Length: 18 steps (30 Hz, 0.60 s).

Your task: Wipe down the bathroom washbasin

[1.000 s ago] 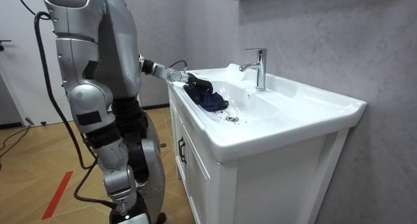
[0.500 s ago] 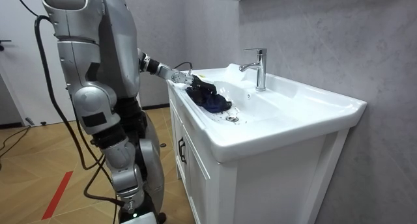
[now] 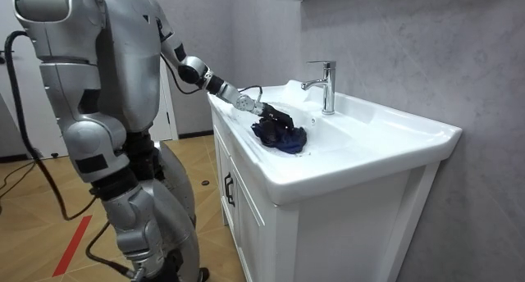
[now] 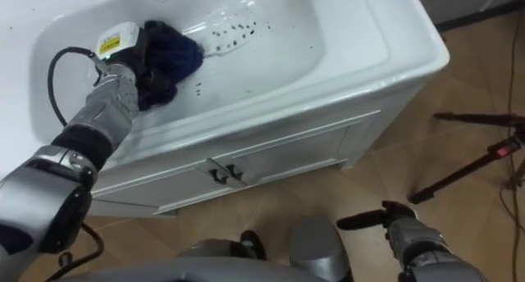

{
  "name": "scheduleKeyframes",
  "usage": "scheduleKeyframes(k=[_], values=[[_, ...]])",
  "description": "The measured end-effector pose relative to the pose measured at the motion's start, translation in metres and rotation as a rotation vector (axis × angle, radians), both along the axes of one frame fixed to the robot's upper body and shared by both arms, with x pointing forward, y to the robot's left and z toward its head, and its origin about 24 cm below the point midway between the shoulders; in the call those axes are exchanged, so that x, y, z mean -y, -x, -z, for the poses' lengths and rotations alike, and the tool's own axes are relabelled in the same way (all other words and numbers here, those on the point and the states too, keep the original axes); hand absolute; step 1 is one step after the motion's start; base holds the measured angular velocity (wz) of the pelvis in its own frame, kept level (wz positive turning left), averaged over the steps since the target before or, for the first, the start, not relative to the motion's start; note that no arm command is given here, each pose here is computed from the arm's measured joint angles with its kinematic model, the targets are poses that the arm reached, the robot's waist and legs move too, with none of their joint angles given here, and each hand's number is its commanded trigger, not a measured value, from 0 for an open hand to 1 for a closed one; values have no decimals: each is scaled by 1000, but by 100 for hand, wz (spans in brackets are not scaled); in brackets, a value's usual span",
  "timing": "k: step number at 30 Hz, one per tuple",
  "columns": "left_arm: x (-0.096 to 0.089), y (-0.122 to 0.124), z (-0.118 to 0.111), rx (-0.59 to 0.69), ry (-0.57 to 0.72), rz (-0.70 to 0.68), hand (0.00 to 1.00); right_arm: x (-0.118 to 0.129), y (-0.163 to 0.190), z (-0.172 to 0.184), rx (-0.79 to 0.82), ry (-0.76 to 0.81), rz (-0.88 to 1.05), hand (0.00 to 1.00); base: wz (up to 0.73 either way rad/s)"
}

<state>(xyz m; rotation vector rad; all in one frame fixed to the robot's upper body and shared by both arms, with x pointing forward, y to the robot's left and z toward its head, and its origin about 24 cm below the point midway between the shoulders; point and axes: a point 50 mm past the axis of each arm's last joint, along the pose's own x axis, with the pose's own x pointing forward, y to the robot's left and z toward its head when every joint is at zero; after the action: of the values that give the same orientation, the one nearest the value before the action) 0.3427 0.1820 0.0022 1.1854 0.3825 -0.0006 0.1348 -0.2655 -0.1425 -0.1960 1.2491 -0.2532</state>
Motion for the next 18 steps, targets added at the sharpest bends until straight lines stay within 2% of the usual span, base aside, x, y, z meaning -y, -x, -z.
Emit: scheduleKeyframes(k=[4, 8, 11, 18], values=[[4, -9, -10, 58, 31, -32, 100, 2, -6, -3, 8, 37, 12, 0, -1], [0, -6, -8, 89, 84, -105, 100, 1, -18, -7, 39, 57, 7, 0, -12], [3, -11, -17, 169, 90, -131, 100, 1, -29, -11, 71, 69, 28, 0, 0], [7, -17, -27, 235, 175, -188, 100, 14, -8, -8, 18, 104, 41, 0, 5]])
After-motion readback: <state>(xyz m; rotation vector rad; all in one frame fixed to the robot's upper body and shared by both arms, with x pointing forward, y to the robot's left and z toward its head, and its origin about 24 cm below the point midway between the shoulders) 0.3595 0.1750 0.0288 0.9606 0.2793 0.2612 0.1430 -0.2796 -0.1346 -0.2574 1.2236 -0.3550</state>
